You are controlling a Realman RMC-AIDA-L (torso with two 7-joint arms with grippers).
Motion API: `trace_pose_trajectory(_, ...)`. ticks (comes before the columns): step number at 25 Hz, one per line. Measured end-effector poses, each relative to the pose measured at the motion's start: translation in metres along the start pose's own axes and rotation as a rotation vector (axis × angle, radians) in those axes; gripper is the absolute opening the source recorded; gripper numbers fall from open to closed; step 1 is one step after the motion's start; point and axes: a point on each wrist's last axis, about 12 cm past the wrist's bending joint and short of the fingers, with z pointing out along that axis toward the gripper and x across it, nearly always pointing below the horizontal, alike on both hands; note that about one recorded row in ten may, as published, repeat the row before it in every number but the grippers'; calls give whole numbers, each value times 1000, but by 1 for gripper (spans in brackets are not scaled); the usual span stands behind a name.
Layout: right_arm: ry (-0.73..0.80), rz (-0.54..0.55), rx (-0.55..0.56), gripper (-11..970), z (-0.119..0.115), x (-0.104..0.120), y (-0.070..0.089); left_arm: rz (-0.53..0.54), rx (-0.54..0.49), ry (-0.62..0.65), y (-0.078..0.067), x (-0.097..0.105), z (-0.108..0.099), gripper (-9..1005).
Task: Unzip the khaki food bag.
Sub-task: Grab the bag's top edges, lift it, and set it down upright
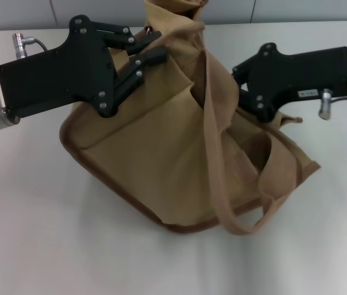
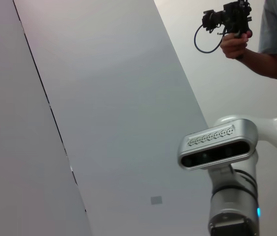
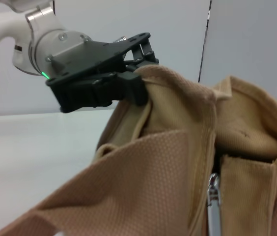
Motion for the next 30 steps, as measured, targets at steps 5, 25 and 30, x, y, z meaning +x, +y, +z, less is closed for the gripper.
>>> trace_pose_trajectory(5, -30, 56, 3, -1, -24, 11, 3, 0, -2, -2, 0, 0, 1, 83)
trace_pose_trajectory(25, -214, 214, 34, 109, -37, 17, -16, 8, 4, -3, 0, 0, 2, 84)
trace_pose_trajectory(30, -143, 181, -11, 244, -23, 6, -21, 11, 2, -1, 0, 0, 2, 84)
